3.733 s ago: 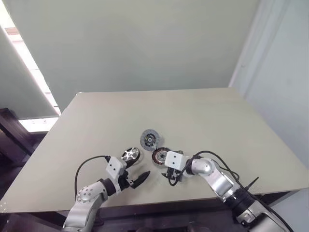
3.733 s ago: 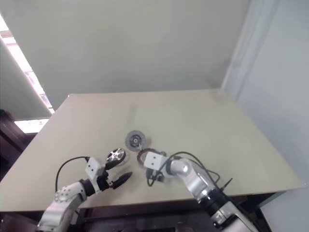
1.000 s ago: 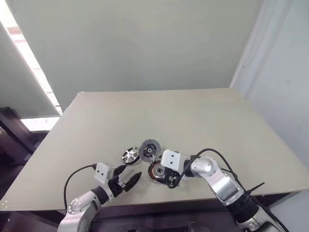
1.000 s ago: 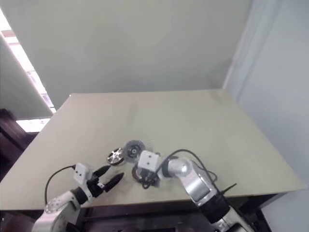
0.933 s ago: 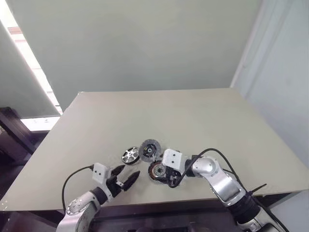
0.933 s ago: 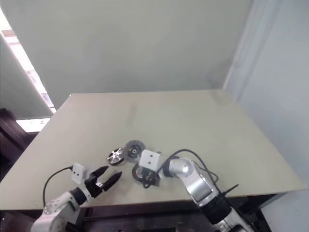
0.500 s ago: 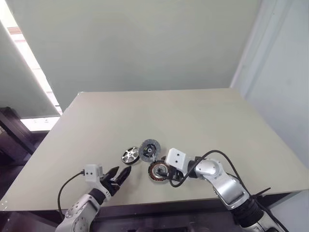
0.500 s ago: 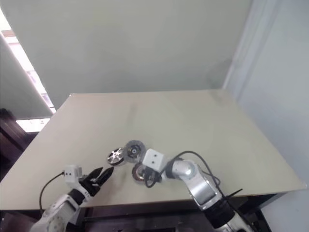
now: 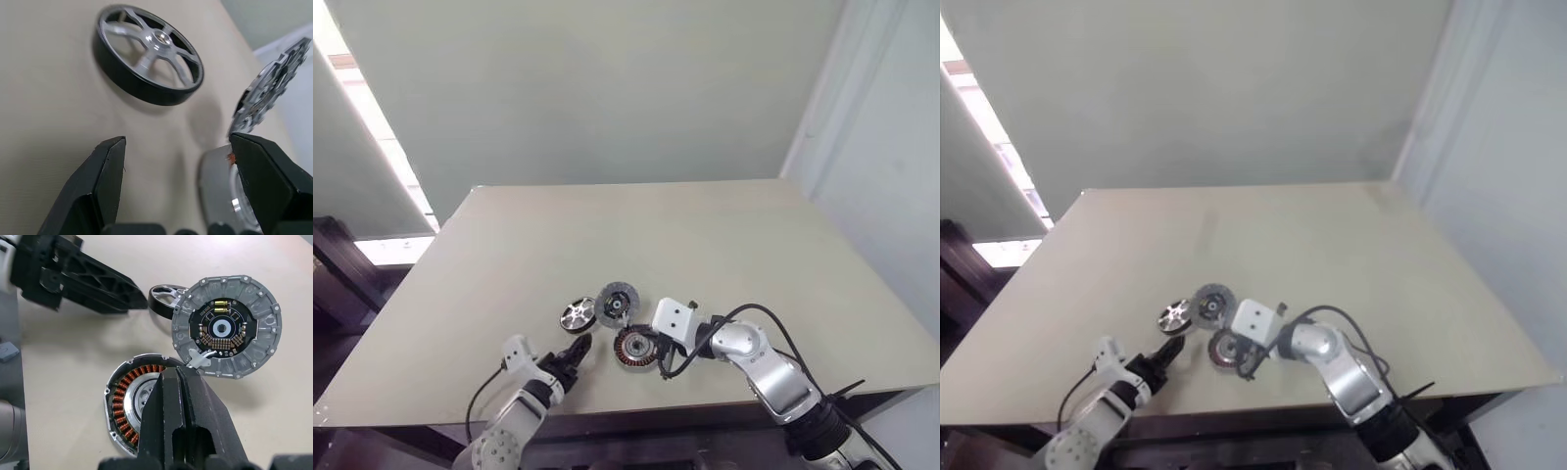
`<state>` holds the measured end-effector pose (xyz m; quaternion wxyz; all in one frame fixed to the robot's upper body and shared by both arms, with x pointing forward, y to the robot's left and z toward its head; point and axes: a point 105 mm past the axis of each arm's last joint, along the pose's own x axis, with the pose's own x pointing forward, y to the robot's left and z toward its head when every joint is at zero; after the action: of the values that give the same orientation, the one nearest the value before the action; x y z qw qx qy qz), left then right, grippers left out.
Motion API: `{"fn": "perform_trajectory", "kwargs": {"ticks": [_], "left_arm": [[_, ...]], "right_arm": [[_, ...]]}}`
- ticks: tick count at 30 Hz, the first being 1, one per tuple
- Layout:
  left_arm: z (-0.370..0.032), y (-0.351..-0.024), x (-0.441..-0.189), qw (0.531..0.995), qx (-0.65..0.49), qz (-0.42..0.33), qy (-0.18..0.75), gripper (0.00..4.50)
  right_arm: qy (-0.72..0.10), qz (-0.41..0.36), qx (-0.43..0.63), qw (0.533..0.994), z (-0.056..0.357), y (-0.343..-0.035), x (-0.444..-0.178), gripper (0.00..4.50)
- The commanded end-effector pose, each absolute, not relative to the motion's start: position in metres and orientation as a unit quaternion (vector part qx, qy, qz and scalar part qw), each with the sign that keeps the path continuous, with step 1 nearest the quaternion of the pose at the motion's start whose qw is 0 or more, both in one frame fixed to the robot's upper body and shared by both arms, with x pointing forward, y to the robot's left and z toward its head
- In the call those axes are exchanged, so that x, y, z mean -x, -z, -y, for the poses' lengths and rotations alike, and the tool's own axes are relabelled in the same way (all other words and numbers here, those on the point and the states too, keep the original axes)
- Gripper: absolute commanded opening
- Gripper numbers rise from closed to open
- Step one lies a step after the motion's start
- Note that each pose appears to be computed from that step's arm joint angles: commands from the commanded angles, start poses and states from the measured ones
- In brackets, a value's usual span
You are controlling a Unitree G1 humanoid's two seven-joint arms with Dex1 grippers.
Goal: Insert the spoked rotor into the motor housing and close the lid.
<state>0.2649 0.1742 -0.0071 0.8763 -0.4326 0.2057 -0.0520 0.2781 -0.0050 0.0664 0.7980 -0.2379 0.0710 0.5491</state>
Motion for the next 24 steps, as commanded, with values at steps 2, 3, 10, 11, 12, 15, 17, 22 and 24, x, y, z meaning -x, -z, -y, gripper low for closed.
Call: {"fn": "perform_trajectory", "kwargs": {"ticks": [2,3,10,11,12,15,17,22,24], "left_arm": [[-0.173,-0.006,-0.289,0.85,0.5,-0.168,0.024,3.59],[-0.174,-0.007,-0.294,0.841,0.517,-0.16,0.01,3.59],[-0.186,0.0,-0.307,0.804,0.575,-0.144,-0.056,3.59],[-0.188,0.001,-0.308,0.8,0.578,-0.145,-0.064,3.59],[-0.188,0.002,-0.309,0.8,0.578,-0.145,-0.067,3.59],[-0.188,0.004,-0.311,0.799,0.579,-0.148,-0.071,3.59],[-0.187,0.006,-0.312,0.798,0.579,-0.152,-0.074,3.59],[-0.181,0.011,-0.317,0.803,0.566,-0.172,-0.072,3.59],[-0.18,0.013,-0.318,0.805,0.561,-0.179,-0.076,3.59]], "right_arm": [[-0.541,-0.027,0.249,0.803,0.003,-0.088,-0.283,0.01],[-0.54,-0.026,0.25,0.804,0.004,-0.088,-0.283,0.01],[-0.533,-0.028,0.25,0.808,0.007,-0.087,-0.283,0.01],[-0.532,-0.029,0.25,0.808,0.007,-0.087,-0.283,0.01],[-0.532,-0.029,0.25,0.809,0.007,-0.087,-0.283,0.01],[-0.529,-0.03,0.25,0.811,0.009,-0.087,-0.284,0.01],[-0.528,-0.03,0.25,0.811,0.009,-0.087,-0.284,0.01],[-0.527,-0.03,0.248,0.812,0.009,-0.087,-0.285,0.01],[-0.527,-0.029,0.248,0.813,0.009,-0.087,-0.285,0.01]]}}
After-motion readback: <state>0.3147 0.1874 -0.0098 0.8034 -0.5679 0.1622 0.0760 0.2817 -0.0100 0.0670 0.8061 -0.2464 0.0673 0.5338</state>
